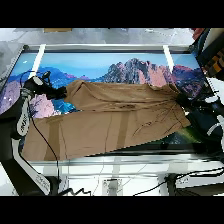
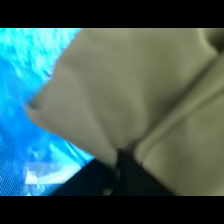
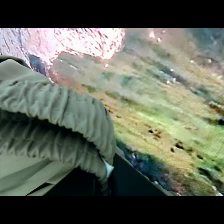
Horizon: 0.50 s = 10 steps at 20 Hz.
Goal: Fold the clothes and pants, and hang the long-sleeved shirts on hangers.
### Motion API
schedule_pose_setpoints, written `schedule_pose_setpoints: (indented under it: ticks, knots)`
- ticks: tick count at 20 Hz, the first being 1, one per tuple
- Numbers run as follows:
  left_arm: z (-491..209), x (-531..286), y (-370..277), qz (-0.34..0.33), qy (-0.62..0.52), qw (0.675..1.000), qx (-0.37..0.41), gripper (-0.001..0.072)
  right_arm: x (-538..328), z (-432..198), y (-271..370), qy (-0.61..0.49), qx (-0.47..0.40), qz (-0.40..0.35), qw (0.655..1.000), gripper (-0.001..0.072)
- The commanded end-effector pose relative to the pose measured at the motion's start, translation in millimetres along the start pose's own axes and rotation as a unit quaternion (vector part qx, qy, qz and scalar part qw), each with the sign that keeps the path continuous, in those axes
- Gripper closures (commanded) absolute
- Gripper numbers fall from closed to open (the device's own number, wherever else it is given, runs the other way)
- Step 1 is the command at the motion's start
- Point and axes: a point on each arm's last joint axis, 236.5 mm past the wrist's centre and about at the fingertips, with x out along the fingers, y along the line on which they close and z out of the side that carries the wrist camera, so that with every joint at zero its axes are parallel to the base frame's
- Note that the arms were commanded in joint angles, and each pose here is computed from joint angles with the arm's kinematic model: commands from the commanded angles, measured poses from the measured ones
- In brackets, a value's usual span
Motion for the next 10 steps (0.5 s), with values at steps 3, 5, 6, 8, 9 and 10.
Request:
schedule_pose_setpoints:
  ticks: [3, 5, 6, 8, 9, 10]
  knots:
    - [52.1, -59.8, 7.9, -0.002, -0.102, 0.994, -0.029, 0.0691, -4.4, -7.1, -2.7, 0.019, -0.017, -0.004, 1.0, 0.0673]
    - [73.7, -119.7, 12.9, 0.003, -0.155, 0.988, -0.019, 0.069, -12.7, -19.1, -6.4, 0.048, -0.043, -0.012, 0.998, 0.0673]
    - [82.1, -153.1, 13.6, 0.007, -0.183, 0.983, -0.01, 0.0691, -19.2, -23.5, -9.9, 0.06, -0.055, -0.018, 0.997, 0.0673]
    - [89.7, -220.9, 12.3, 0.013, -0.232, 0.973, -0.005, 0.069, -37.2, -29.1, -11.8, 0.078, -0.076, -0.024, 0.994, 0.0672]
    - [88.0, -252.0, 9.8, 0.018, -0.249, 0.968, 0.005, 0.069, -46.9, -31.9, -7.5, 0.086, -0.096, -0.017, 0.992, 0.0673]
    - [84.0, -276.7, 6.3, 0.022, -0.261, 0.965, 0.02, 0.069, -58.0, -34.3, -0.4, 0.092, -0.12, -0.008, 0.988, 0.0672]
